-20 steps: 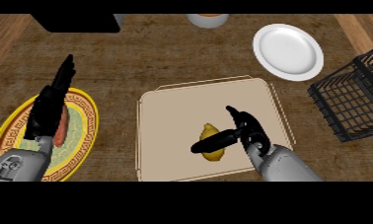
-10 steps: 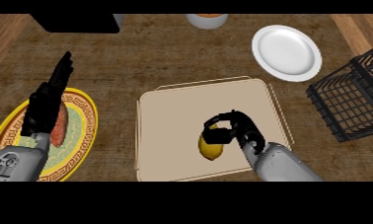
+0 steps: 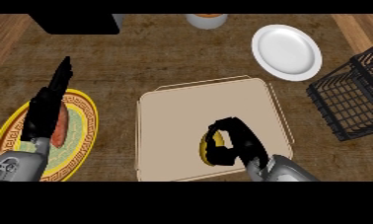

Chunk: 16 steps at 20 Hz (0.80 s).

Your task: Pick the lemon from the tray and place it in the tiered basket

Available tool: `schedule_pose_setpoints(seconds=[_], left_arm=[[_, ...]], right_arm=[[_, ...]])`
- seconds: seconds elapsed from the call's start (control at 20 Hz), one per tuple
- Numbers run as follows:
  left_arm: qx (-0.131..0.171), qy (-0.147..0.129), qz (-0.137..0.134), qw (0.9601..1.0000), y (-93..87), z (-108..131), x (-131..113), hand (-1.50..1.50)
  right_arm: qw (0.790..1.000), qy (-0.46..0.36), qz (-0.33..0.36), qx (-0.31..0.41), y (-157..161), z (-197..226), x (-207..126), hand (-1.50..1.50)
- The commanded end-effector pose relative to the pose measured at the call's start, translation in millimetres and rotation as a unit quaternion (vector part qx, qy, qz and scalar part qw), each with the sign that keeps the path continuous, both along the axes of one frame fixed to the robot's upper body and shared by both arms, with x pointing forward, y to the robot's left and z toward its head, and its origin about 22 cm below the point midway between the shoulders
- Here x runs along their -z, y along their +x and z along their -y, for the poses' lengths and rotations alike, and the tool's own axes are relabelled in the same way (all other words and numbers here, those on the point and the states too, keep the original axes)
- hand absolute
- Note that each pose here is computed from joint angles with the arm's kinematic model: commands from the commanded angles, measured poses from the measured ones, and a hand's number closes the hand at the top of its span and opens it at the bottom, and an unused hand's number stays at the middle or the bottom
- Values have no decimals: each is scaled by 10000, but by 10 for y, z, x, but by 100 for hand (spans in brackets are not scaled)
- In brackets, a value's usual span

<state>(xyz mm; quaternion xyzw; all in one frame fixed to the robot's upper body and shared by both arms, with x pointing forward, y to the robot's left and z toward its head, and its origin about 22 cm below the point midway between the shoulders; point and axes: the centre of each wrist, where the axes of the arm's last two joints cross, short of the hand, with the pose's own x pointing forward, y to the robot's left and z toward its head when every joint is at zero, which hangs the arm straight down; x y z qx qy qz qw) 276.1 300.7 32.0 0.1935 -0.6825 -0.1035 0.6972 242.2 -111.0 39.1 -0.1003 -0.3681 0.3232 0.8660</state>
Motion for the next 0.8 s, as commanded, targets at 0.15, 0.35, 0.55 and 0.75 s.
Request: schedule_pose_setpoints(seconds=[0.15,0.35,0.55,0.75], left_arm=[[-193,7,-101,9998,-79,-3,103,0],[-272,-18,-155,9995,-137,-50,151,0],[-288,-19,-85,9995,-167,-168,65,0],[-384,49,9,9993,-82,-151,14,0]], right_arm=[[9327,-1269,1835,-2834,-657,206,-57,150],[9252,-535,3097,-2127,-965,440,-525,150],[8889,-478,4318,-1451,-961,694,-924,150],[8564,-405,4998,-1230,-1213,845,-1440,150]])
